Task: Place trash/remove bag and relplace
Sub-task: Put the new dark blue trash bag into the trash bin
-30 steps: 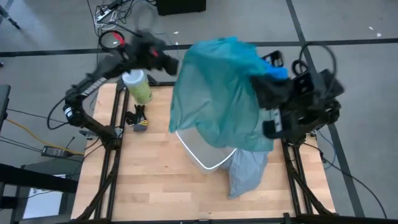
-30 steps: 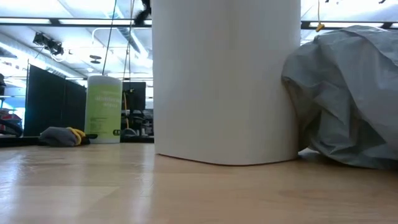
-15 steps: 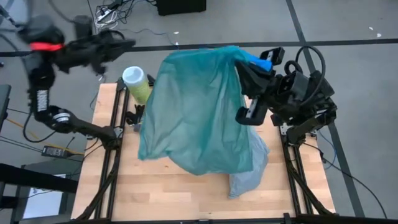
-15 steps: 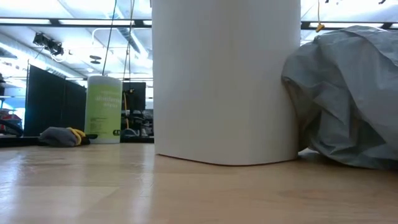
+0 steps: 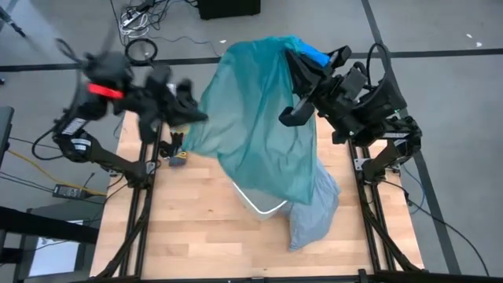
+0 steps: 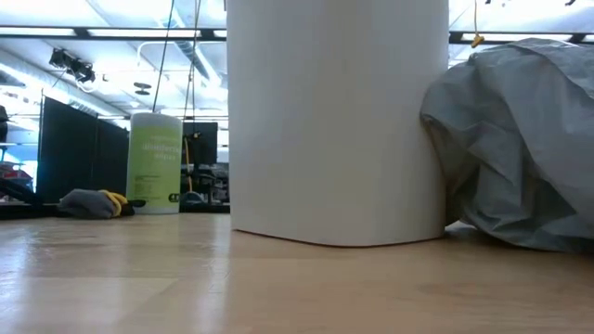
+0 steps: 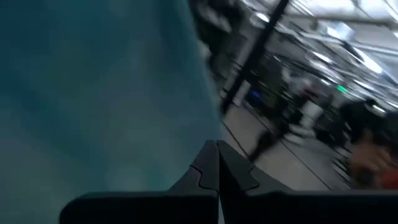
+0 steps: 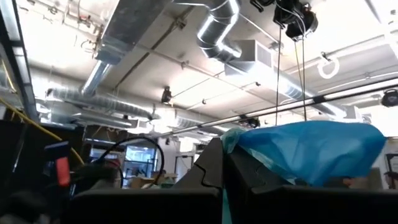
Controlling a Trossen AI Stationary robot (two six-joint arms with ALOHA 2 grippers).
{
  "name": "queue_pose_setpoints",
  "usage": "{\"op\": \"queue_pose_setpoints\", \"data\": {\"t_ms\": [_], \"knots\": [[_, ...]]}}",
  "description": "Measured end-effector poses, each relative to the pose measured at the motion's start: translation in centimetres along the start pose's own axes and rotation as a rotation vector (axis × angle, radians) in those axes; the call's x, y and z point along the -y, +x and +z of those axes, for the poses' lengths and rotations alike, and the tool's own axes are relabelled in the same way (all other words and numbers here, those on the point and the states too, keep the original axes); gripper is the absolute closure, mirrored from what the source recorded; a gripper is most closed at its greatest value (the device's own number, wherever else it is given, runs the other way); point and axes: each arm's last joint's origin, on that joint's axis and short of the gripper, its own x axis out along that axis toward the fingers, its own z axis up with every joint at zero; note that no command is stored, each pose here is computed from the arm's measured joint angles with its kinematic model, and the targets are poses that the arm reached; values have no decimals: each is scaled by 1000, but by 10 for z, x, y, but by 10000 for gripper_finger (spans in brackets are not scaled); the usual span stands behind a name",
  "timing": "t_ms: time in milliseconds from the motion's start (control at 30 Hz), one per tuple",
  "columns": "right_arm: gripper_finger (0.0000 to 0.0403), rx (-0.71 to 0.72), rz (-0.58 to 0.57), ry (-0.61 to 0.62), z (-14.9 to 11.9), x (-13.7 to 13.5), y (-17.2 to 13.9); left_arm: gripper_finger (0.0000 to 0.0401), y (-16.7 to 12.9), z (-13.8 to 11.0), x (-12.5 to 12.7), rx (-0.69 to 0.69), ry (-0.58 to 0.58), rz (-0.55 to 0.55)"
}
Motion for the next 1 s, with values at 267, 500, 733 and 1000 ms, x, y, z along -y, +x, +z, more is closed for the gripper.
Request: {"op": "queue_pose_setpoints", "data": {"t_ms": [267, 500, 733, 1000], "knots": [[403, 11, 8, 146, 0, -1, 0, 400, 53, -47, -11, -152, -46, -101], [403, 56, 157, 334, -16, -33, -1, 400, 70, -73, -31, -186, -63, 81], [403, 128, 233, 461, -46, -83, -9, 400, 82, -100, -47, -229, -82, 175], [403, 93, 258, 521, -65, -114, -19, 400, 93, -137, -56, -345, -118, 190]]}}
